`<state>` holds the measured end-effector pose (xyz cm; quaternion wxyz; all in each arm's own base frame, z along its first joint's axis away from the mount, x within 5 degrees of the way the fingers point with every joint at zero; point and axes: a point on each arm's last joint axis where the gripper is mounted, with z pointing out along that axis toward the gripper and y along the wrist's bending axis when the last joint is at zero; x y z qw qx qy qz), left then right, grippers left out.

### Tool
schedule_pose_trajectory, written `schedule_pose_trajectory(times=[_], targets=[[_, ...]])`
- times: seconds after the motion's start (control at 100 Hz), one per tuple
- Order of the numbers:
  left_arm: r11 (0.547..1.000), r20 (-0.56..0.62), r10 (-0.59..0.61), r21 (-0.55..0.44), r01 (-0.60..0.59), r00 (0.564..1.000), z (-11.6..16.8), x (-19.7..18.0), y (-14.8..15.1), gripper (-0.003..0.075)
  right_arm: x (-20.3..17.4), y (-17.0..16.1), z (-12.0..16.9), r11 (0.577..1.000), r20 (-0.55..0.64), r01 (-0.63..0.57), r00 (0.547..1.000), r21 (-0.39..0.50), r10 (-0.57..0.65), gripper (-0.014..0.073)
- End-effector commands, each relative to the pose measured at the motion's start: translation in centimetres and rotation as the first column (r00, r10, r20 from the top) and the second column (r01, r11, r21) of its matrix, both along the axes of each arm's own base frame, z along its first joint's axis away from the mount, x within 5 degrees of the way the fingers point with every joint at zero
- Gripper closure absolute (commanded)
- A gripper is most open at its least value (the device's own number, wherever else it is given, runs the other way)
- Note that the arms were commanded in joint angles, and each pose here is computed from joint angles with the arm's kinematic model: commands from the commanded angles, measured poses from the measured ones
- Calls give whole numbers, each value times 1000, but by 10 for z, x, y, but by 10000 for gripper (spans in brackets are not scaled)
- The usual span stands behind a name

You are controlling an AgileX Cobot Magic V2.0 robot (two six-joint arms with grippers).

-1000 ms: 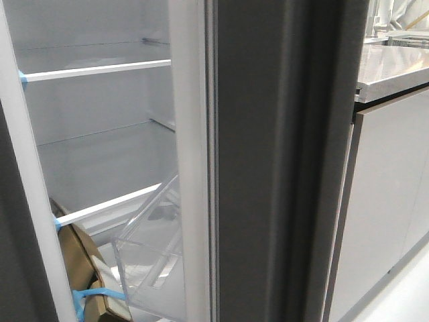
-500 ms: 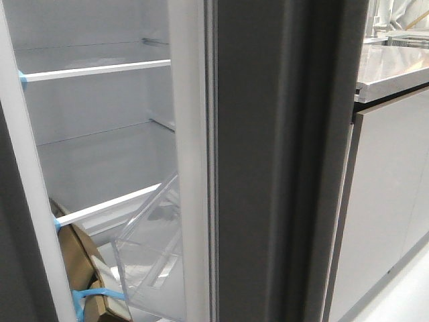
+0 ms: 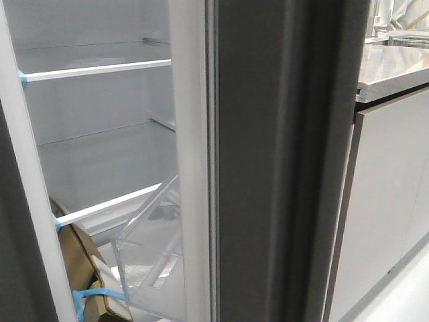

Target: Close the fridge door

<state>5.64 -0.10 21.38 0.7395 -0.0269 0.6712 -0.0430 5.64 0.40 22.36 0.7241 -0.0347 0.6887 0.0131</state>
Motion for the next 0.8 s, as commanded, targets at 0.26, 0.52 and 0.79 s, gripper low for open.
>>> schedule_pose_trajectory(times=[0.26, 0.52, 0.79], targets=[[1000, 30, -4, -6, 5, 1000, -4, 2, 0, 741, 20, 1, 125, 1000, 176, 10, 984, -2, -10, 671], [1000, 30, -4, -6, 5, 1000, -4, 2, 0, 741, 34, 8, 194, 997, 224, -66, 973, 32, 57, 671], [1000, 30, -4, -6, 5, 1000, -4, 2, 0, 741, 40, 22, 230, 970, 223, -224, 954, 94, 199, 671]])
